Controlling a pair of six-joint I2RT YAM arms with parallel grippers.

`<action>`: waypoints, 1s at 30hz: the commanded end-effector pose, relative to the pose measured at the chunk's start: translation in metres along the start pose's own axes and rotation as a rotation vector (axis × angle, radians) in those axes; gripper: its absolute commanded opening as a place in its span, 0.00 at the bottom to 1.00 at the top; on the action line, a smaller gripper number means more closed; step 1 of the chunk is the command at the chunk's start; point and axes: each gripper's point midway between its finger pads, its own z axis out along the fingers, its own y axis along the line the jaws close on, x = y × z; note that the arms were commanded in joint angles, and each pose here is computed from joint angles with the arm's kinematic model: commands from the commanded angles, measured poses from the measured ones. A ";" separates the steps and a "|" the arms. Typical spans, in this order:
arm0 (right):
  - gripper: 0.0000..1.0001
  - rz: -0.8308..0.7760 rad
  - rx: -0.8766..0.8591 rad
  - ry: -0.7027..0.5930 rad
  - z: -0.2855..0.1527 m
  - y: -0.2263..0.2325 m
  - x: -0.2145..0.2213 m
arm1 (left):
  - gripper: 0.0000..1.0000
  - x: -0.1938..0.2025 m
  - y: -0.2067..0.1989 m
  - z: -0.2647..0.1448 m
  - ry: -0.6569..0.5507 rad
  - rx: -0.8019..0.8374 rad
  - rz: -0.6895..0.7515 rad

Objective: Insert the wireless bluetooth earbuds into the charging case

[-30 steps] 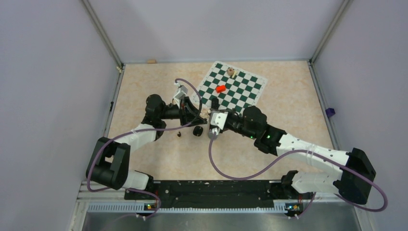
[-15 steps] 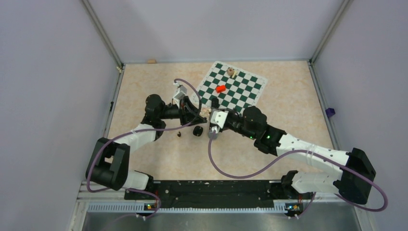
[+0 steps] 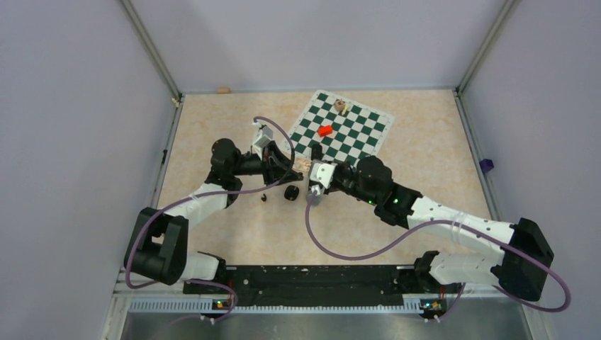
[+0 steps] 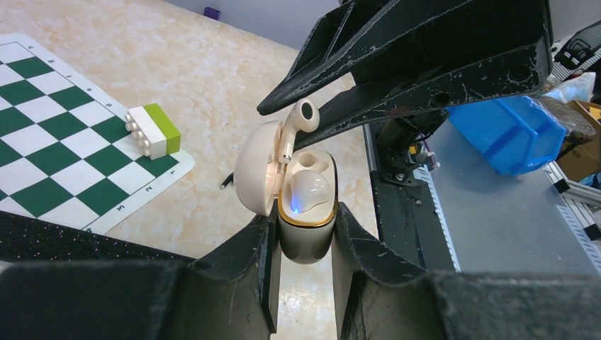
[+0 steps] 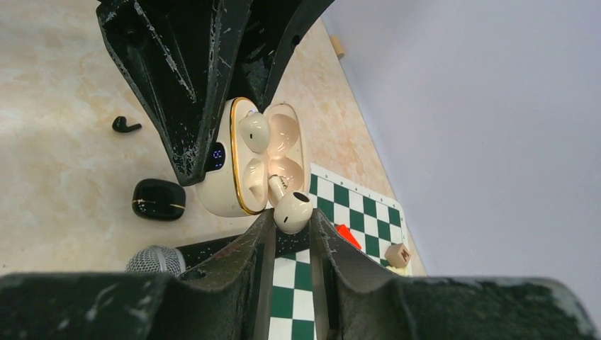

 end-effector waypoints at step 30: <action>0.15 -0.006 -0.024 -0.032 -0.003 -0.007 -0.020 | 0.00 0.001 -0.002 0.002 0.032 0.018 0.137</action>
